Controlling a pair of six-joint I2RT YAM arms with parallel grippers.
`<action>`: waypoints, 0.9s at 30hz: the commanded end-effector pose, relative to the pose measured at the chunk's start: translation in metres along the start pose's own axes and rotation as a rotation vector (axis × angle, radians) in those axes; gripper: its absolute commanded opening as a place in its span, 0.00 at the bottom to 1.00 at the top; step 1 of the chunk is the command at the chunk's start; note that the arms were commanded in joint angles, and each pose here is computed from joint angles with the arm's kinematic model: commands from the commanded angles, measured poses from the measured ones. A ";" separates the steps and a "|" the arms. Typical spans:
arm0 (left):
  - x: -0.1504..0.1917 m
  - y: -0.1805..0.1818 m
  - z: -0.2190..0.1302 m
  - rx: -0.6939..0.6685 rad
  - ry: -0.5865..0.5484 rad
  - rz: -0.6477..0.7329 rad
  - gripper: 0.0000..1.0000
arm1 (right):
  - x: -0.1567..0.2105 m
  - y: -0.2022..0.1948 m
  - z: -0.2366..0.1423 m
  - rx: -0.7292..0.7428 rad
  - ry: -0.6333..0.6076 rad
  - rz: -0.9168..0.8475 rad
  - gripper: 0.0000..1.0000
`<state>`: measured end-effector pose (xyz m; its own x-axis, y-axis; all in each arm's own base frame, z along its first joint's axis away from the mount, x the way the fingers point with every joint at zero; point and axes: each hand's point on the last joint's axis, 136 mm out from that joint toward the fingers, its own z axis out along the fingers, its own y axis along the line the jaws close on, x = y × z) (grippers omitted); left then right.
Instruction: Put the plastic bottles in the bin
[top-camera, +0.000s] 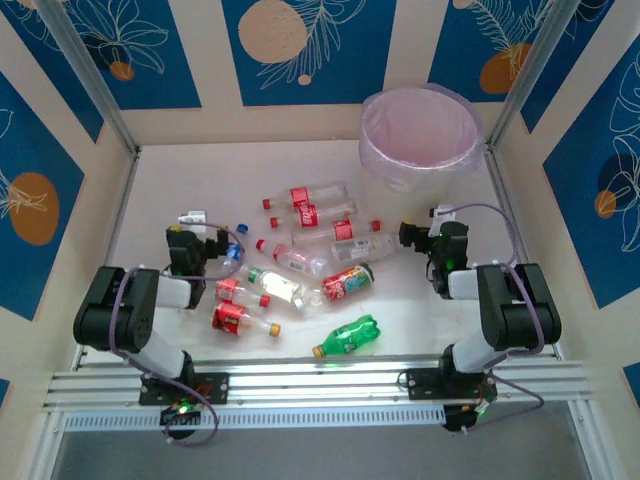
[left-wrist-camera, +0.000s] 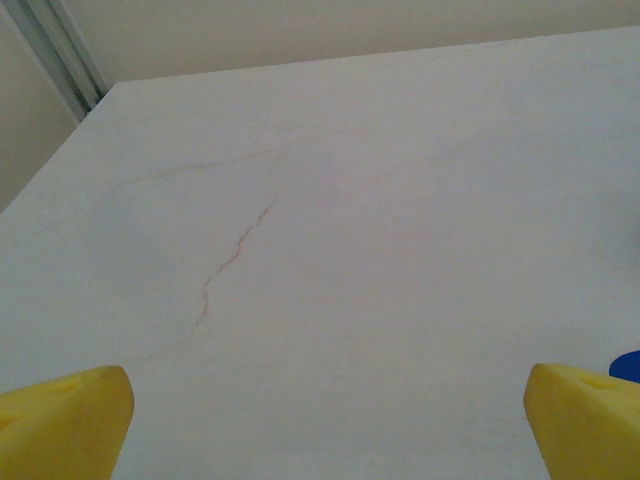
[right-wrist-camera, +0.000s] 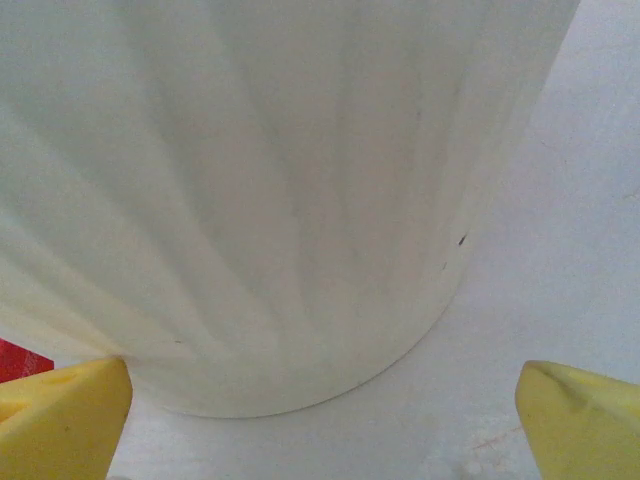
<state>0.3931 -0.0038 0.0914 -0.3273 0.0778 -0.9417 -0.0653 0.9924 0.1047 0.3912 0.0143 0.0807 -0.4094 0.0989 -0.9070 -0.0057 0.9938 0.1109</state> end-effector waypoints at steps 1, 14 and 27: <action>-0.003 -0.004 0.000 0.016 -0.015 0.005 1.00 | -0.014 0.002 0.000 -0.015 -0.045 -0.007 0.99; -0.003 -0.004 0.000 0.014 -0.014 0.004 1.00 | -0.013 0.002 0.000 -0.018 -0.040 -0.003 0.99; -0.002 -0.004 0.002 0.033 -0.001 -0.009 1.00 | -0.013 0.001 0.001 -0.019 -0.037 0.000 0.99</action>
<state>0.3933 -0.0057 0.0910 -0.3277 0.0769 -0.9416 -0.0521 0.9937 0.0993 0.3911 0.0141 0.0806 -0.4104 0.1015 -0.9063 -0.0106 0.9932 0.1160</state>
